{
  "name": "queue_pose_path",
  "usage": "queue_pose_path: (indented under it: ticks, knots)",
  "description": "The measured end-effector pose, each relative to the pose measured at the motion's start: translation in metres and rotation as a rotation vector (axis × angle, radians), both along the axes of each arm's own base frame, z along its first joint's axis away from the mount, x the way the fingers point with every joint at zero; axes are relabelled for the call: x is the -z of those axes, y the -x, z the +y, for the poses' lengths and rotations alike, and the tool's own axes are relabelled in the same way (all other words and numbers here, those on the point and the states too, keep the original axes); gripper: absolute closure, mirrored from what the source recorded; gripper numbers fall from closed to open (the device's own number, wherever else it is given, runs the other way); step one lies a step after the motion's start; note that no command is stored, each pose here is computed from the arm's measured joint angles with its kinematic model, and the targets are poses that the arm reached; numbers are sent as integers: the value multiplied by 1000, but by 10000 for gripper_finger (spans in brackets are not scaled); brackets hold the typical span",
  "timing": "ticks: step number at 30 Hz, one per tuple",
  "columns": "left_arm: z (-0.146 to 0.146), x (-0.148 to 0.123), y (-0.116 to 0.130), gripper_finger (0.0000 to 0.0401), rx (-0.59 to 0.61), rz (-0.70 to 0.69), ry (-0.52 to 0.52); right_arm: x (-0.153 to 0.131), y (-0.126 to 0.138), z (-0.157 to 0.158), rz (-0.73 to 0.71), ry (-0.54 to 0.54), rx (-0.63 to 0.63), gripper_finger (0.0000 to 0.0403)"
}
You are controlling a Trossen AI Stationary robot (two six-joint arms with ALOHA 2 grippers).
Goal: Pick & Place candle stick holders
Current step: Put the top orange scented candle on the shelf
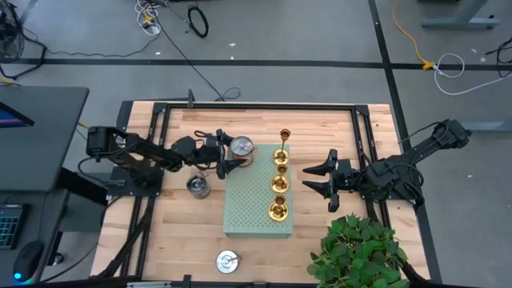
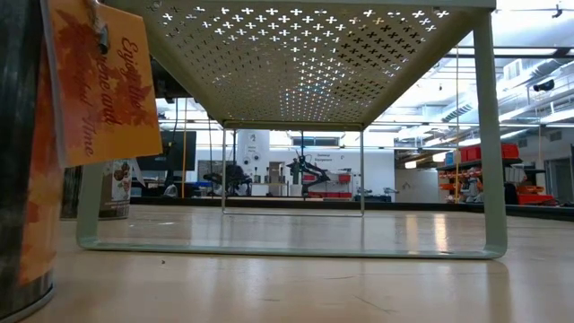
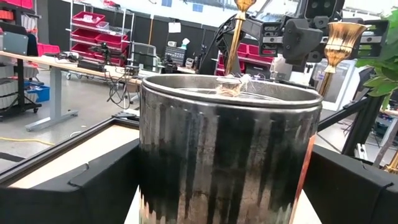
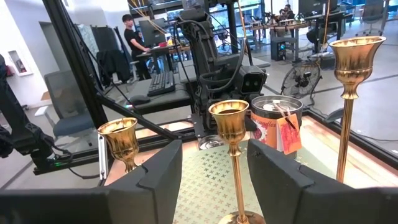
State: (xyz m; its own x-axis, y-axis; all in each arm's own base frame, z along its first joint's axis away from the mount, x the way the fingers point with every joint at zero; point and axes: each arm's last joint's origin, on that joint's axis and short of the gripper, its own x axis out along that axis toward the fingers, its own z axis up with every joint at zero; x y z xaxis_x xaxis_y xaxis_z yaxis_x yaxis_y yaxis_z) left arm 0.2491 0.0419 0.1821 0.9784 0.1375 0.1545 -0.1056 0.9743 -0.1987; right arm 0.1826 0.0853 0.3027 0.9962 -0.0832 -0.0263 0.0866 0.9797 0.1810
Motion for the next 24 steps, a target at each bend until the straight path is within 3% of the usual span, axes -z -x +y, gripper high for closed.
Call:
queue_pose_path:
  ticks: [24]
  knots:
    - [-4,1,-1,1,77,13,-2,0,0,0,0,0,0,218]
